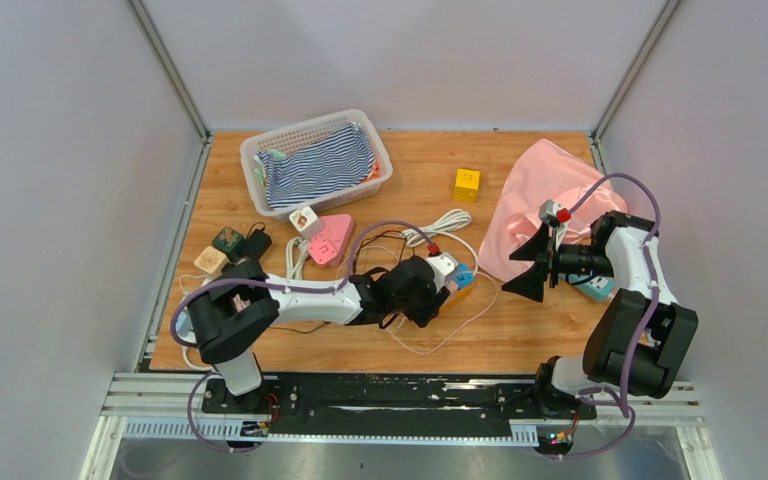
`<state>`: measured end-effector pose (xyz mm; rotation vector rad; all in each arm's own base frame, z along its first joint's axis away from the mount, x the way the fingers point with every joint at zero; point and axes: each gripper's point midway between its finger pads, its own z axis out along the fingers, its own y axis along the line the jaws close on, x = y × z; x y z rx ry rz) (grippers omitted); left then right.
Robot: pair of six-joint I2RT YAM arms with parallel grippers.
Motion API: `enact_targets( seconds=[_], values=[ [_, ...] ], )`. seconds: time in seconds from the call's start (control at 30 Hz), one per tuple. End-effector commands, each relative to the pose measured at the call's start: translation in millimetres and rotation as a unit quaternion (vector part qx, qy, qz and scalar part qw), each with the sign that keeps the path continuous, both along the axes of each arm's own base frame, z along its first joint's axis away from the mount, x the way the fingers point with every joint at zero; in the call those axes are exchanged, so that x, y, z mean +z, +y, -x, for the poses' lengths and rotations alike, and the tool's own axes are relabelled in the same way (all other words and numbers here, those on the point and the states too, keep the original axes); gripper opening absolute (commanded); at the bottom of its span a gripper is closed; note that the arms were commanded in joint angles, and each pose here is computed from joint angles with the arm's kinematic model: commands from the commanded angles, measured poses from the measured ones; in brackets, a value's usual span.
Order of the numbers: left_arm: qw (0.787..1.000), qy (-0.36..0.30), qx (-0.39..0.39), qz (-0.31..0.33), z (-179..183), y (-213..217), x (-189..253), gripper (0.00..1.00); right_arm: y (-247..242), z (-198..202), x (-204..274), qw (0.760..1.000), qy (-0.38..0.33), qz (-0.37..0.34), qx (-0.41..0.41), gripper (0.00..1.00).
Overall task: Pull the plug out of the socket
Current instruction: Place the socket at the center of the board, then remove the plug from the socket.
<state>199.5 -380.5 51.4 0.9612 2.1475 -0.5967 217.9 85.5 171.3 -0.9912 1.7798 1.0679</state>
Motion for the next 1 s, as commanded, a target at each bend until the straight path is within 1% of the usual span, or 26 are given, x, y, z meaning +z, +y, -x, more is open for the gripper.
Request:
enact_targets(
  seconds=[0.0, 0.07, 0.1, 0.23, 0.37, 0.43, 0.5, 0.53, 0.77, 0.87, 0.97],
  values=[
    [0.999, -0.023, -0.031, -0.022, -1.9, -5.1, -10.4, 0.00, 4.4, 1.6, 8.7, 1.000, -0.012, -0.003, 0.009, 1.00],
    [0.998, -0.027, -0.038, -0.037, -2.0, -1.4, -19.2, 0.03, 4.3, 1.5, 8.6, 1.000, -0.015, -0.002, 0.010, 1.00],
    [0.998, -0.028, -0.041, -0.045, -1.8, 0.4, -23.9, 0.09, 4.4, 2.0, 8.6, 1.000, -0.014, -0.001, 0.010, 1.00],
    [0.996, -0.026, -0.056, -0.060, 0.2, 1.6, -35.3, 0.36, 3.7, 2.6, 8.0, 1.000, -0.020, 0.005, 0.011, 1.00],
    [0.996, -0.029, -0.066, -0.051, 1.8, -1.5, -29.7, 0.72, 3.1, 3.7, 7.7, 0.999, -0.033, 0.015, 0.012, 1.00],
    [0.996, -0.037, -0.066, -0.044, 1.9, 0.9, -23.3, 0.83, 2.8, 4.6, 8.0, 0.999, -0.042, 0.021, 0.012, 1.00],
    [0.996, -0.047, -0.066, -0.034, 2.2, 3.2, -15.6, 0.97, 2.0, 4.6, 8.4, 0.998, -0.054, 0.029, 0.012, 1.00],
    [0.996, -0.051, -0.065, -0.030, 2.5, 5.4, -11.8, 0.99, 1.8, 5.0, 8.5, 0.998, -0.059, 0.033, 0.011, 1.00],
    [0.993, -0.094, -0.066, 0.004, 6.6, 23.7, 26.8, 1.00, 3.4, 9.0, 11.9, 0.991, -0.107, 0.071, 0.032, 1.00],
    [0.989, -0.131, -0.057, 0.040, 6.8, 35.1, 53.0, 1.00, 6.2, 9.3, 18.0, 0.985, -0.137, 0.090, 0.051, 1.00],
    [0.980, -0.175, -0.043, 0.086, 7.2, 49.4, 80.0, 1.00, 9.8, 5.6, 29.1, 0.975, -0.178, 0.110, 0.073, 1.00]
  ],
)
